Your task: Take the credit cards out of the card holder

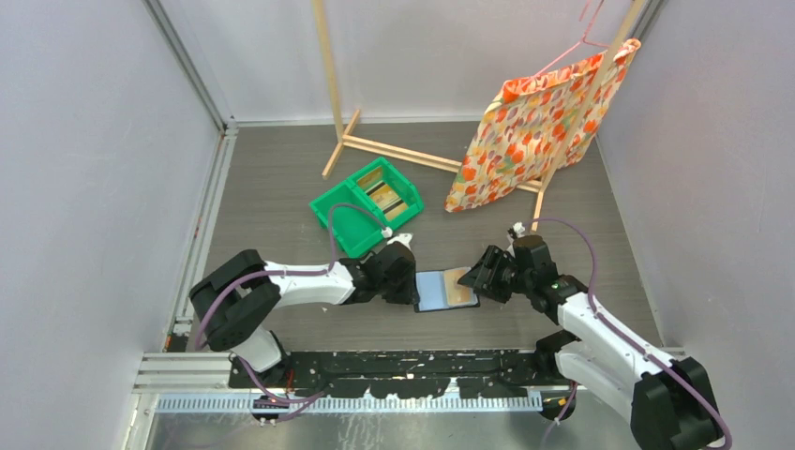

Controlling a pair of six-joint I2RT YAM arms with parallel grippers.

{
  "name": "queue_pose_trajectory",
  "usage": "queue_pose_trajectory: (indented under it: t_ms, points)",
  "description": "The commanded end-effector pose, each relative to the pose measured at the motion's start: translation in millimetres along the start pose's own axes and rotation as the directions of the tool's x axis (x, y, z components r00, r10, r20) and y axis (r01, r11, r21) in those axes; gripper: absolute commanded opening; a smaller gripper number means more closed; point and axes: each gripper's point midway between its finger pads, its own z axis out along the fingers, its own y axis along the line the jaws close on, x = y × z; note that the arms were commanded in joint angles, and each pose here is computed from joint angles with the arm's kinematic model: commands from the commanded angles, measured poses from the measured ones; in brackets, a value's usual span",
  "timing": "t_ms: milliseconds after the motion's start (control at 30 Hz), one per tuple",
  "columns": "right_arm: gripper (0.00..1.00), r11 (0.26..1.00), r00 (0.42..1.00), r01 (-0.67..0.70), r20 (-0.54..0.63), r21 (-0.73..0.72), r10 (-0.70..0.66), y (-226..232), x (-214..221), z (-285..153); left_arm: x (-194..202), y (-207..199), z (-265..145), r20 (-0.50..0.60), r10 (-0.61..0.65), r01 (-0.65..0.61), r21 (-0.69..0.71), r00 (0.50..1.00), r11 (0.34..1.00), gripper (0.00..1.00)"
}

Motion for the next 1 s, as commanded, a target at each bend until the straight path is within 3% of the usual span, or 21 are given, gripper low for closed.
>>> queue_pose_trajectory:
  t_ms: [0, 367, 667, 767, 967]
  points:
    - [0.58, 1.0, 1.0, -0.008, 0.021, -0.013, 0.008, 3.3, -3.0, -2.4, -0.9, 0.7, 3.2, 0.0, -0.014, 0.014, -0.007, 1.0, 1.0, 0.21]
    - [0.58, 1.0, 0.999, -0.012, -0.031, 0.008, 0.012, -4.4, 2.5, 11.9, -44.1, -29.0, -39.1, 0.125, 0.019, -0.025, 0.042, 0.992, 0.999, 0.22]
    - [0.58, 1.0, 0.999, -0.006, -0.044, -0.002, 0.005, -6.3, 5.2, 16.8, -28.0, -29.1, -6.4, 0.033, 0.005, -0.006, 0.039, 0.999, 0.999, 0.21]
    - [0.58, 0.999, 0.998, 0.002, -0.065, -0.043, -0.005, 0.6, 8.1, 16.8, -21.2, -17.3, 2.9, -0.015, -0.002, 0.002, -0.019, 1.0, 1.0, 0.2]
    - [0.58, 0.992, 0.996, -0.005, -0.093, -0.126, -0.007, 16.8, 9.8, 17.3, -12.7, -19.6, 8.0, -0.047, -0.014, 0.014, 0.013, 0.999, 1.0, 0.2]
